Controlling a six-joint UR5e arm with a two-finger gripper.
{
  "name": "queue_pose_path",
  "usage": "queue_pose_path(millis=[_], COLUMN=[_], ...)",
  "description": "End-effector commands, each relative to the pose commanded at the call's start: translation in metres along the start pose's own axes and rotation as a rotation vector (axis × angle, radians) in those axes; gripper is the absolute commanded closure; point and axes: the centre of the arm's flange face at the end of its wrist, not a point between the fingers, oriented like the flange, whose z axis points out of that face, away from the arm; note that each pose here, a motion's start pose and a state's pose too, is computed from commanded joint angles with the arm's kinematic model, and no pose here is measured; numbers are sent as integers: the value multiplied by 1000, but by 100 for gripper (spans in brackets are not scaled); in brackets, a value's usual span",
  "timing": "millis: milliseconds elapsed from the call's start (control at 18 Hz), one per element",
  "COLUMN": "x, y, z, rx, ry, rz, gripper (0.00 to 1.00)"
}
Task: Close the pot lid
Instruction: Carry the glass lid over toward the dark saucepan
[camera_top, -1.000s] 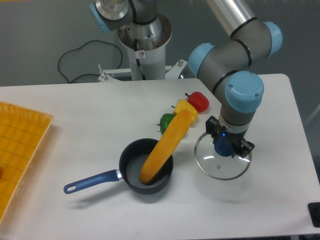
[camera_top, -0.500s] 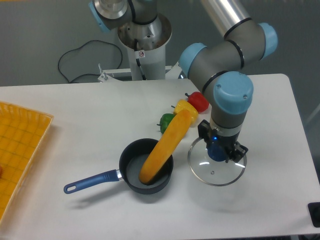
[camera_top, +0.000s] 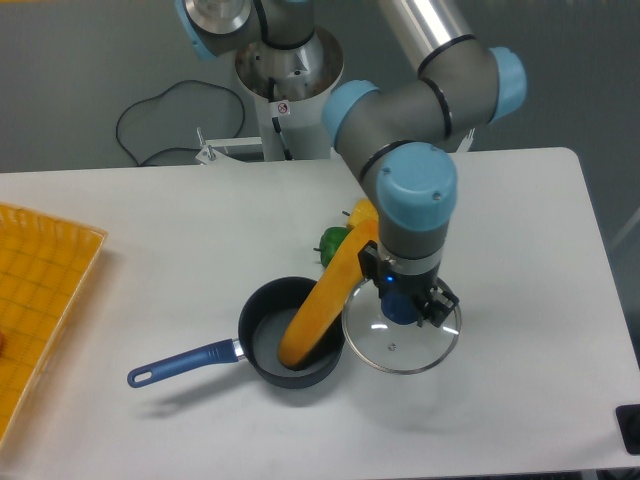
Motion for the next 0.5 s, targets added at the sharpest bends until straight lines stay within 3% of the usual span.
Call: queue_pose_path(millis=[500], x=[23], y=[-23], z=[-10], rx=[4], ry=[-4], rz=[-2], gripper=[48])
